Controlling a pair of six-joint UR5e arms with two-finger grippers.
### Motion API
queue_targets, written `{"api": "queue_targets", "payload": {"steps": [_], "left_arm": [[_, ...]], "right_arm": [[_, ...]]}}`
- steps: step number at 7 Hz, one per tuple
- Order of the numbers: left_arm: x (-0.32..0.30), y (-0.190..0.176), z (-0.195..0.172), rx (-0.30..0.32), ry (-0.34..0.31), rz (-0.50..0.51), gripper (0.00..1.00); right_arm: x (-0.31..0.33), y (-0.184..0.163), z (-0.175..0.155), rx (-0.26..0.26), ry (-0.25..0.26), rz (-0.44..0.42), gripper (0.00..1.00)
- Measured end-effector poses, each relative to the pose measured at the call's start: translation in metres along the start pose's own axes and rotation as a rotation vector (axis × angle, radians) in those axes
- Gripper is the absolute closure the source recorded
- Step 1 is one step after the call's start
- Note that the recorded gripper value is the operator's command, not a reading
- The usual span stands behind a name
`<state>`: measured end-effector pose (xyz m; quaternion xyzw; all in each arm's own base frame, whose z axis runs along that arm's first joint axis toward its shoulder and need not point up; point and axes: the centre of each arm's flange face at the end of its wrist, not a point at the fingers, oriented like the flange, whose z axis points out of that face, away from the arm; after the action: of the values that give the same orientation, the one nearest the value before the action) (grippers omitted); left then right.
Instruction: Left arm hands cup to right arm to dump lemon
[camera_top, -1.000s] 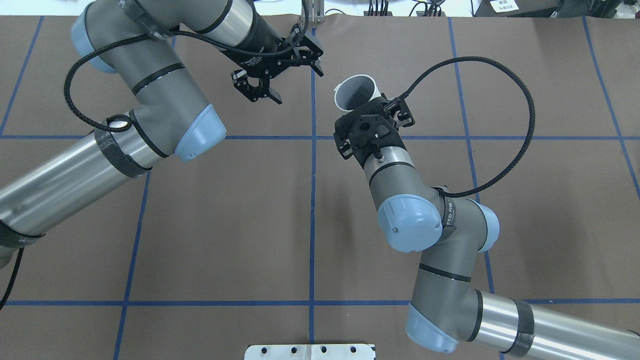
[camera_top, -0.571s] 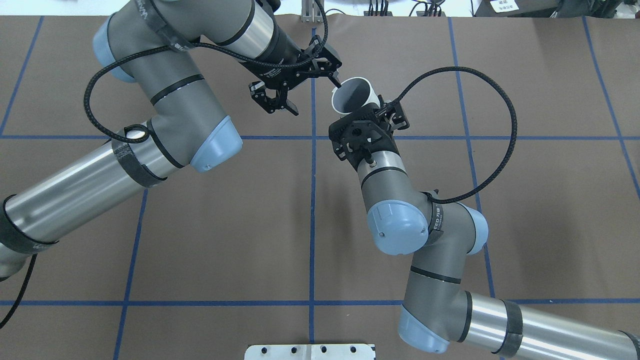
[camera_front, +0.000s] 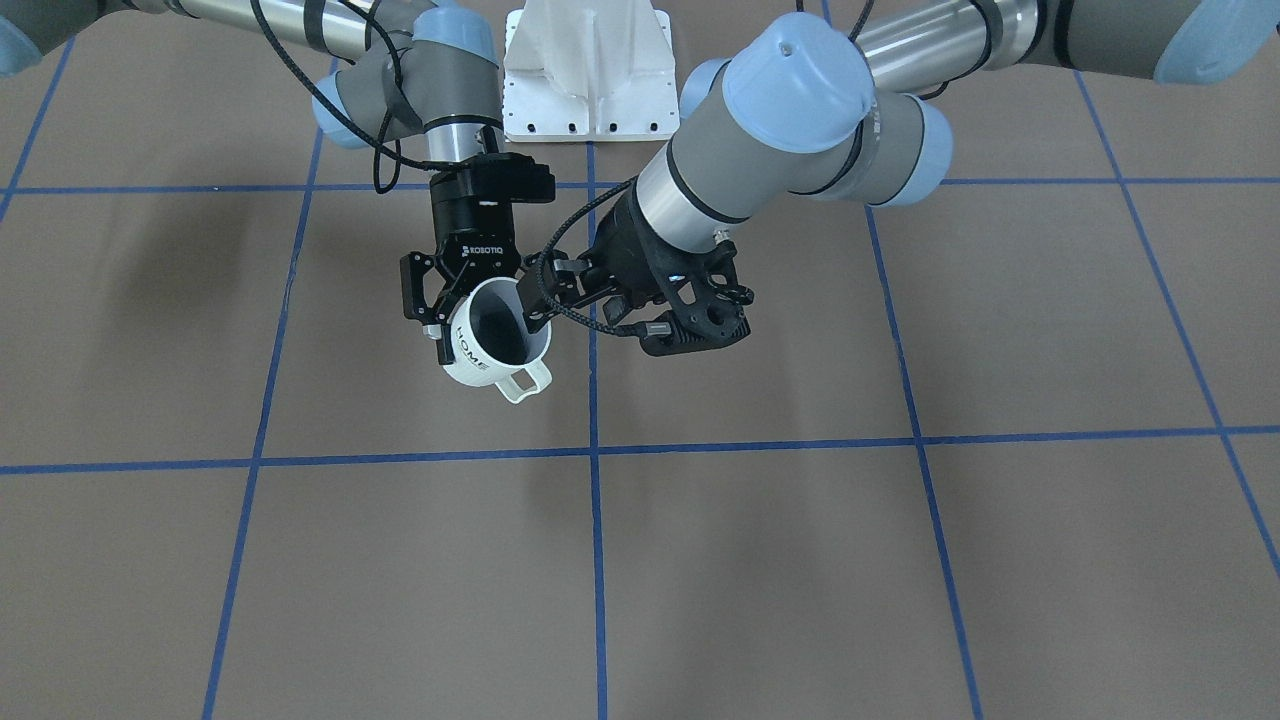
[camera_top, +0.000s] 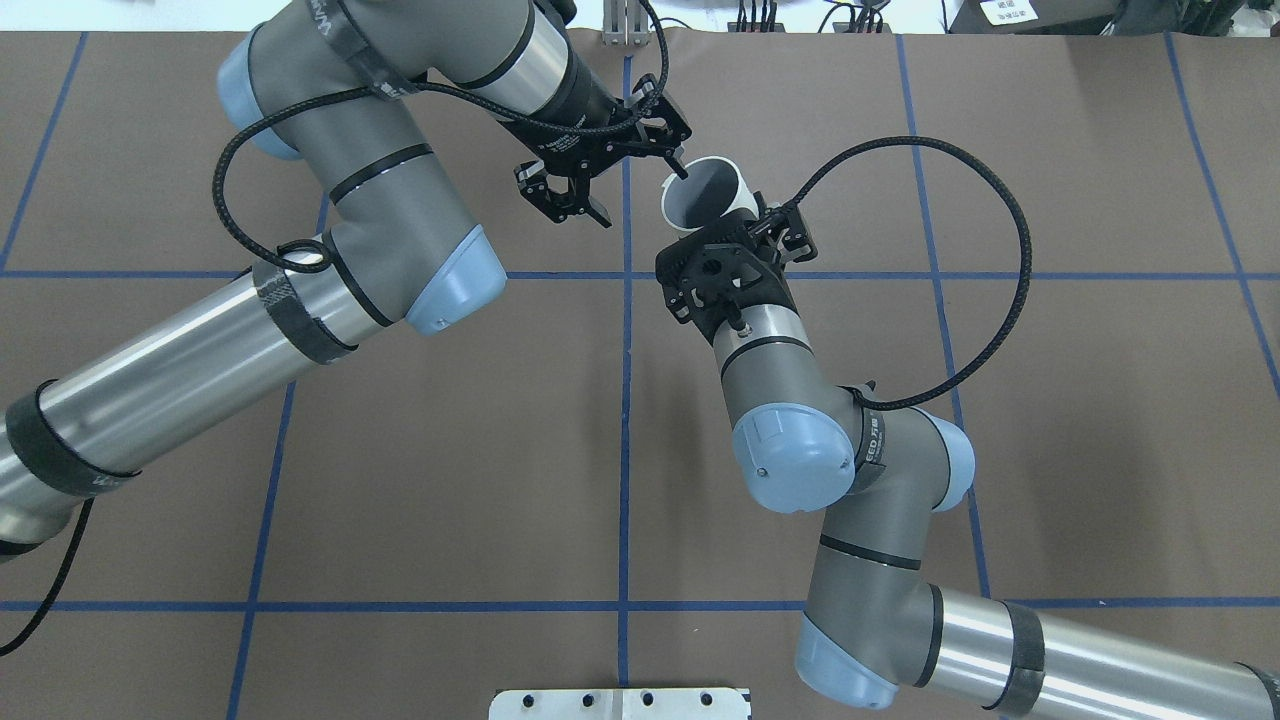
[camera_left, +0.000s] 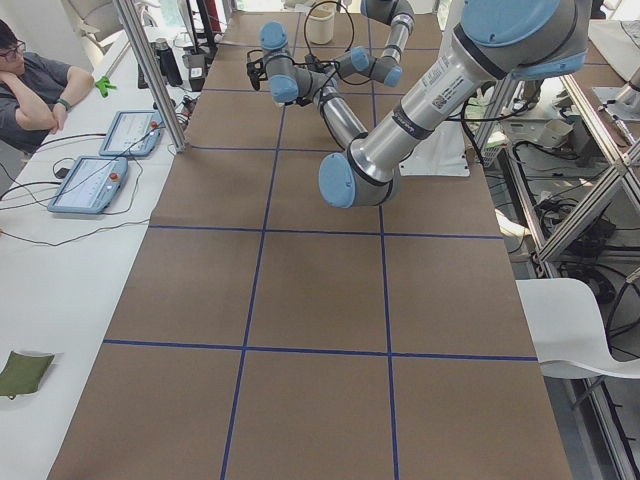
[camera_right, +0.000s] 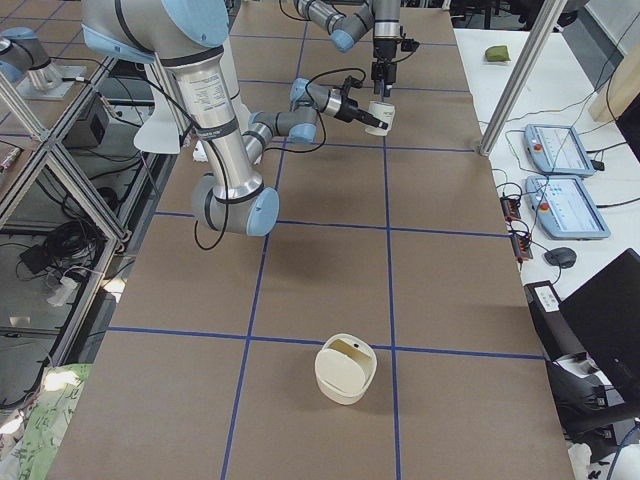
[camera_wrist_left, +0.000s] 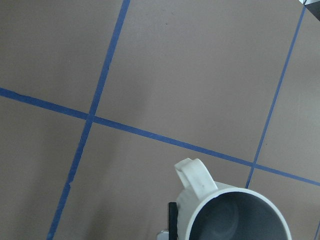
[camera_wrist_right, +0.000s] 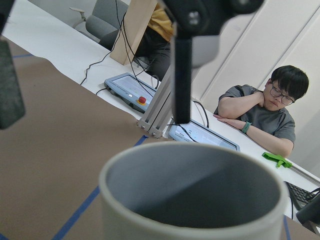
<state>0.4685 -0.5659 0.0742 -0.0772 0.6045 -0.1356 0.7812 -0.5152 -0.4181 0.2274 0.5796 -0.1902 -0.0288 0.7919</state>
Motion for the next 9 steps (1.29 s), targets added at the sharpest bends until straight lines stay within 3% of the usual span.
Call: {"api": "queue_targets", "payload": {"steps": [4, 9], "left_arm": [[0.014, 0.004, 0.014, -0.015, 0.000, 0.009, 0.46], [0.009, 0.008, 0.023, -0.025, -0.009, 0.025, 0.65]], "right_arm": [[0.000, -0.001, 0.000, 0.002, -0.001, 0.003, 0.79], [0.000, 0.000, 0.000, 0.002, -0.003, 0.004, 0.79]]}}
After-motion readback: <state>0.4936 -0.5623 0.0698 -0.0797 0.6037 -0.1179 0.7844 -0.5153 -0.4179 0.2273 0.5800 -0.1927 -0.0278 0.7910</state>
